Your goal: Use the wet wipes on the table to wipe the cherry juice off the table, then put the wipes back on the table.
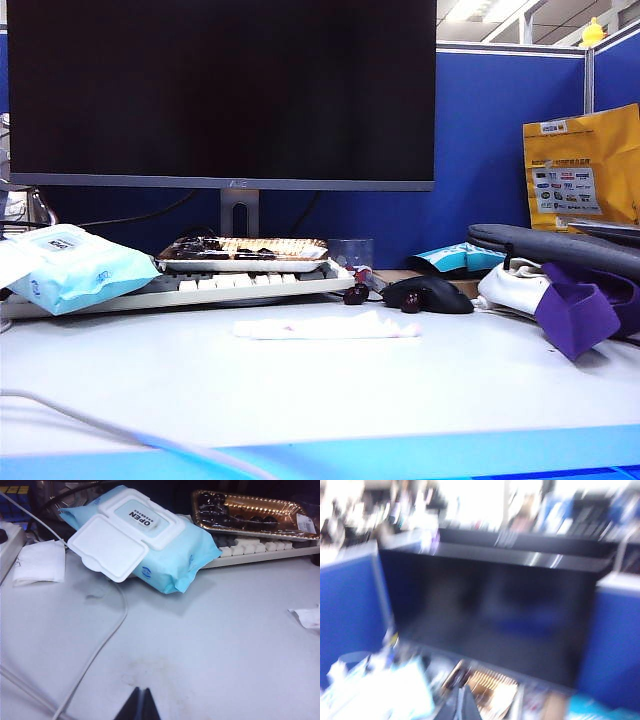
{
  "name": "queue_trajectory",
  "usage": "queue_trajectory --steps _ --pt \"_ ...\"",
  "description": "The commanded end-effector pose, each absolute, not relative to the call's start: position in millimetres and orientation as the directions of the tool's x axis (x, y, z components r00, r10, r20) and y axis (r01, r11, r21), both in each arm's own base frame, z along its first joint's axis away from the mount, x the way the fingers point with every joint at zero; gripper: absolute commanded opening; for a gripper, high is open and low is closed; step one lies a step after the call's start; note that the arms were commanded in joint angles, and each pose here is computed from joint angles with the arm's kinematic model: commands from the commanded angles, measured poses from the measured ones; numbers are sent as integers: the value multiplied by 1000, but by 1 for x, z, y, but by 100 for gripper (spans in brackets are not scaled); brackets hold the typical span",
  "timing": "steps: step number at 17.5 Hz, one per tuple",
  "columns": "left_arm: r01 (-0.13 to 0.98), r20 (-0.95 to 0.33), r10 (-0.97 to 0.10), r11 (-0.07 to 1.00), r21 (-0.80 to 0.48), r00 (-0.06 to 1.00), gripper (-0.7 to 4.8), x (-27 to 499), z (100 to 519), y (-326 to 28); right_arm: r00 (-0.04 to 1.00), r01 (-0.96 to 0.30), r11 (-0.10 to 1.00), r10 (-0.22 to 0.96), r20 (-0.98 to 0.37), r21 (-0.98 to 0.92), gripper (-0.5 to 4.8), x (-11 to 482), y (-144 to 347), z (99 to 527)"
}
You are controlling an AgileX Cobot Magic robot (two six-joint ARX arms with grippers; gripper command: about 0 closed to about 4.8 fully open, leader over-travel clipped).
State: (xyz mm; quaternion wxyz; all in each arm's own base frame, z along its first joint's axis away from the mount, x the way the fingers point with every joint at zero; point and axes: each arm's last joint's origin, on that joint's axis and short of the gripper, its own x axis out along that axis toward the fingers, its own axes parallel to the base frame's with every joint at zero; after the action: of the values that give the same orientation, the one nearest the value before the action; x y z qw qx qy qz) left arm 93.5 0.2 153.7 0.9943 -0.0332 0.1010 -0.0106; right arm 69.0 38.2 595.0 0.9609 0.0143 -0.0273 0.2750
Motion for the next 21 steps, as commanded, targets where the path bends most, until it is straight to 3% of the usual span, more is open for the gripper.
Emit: queue_trajectory --steps 1,3,6,8,10,14,17,21 --pt "16 -213 -30 997 -69 977 -4 93 151 0 899 -396 918 392 198 -22 -5 4 0 597" --pt "16 -213 -30 997 -69 977 -4 93 151 0 906 -363 932 356 227 -11 -5 -26 -17 591" --pt "16 -213 -30 998 -69 977 -4 93 151 0 932 -348 936 352 91 -58 -5 -33 -21 573" --pt "16 -213 -30 997 -69 977 -4 93 151 0 950 -305 936 312 16 -173 -5 -6 -8 551" --pt "17 -213 -31 997 -69 977 -4 93 151 0 947 -294 941 310 84 -165 -5 28 9 523" --pt "16 -213 -30 997 -69 977 -4 93 151 0 941 -226 964 253 224 -138 -5 84 33 413" --pt "16 -213 -30 997 -69 977 -4 93 151 0 969 -166 975 189 156 -148 -5 96 28 307" --pt "16 -213 -30 997 -69 977 -4 93 151 0 957 -240 969 246 155 -60 -5 84 20 238"
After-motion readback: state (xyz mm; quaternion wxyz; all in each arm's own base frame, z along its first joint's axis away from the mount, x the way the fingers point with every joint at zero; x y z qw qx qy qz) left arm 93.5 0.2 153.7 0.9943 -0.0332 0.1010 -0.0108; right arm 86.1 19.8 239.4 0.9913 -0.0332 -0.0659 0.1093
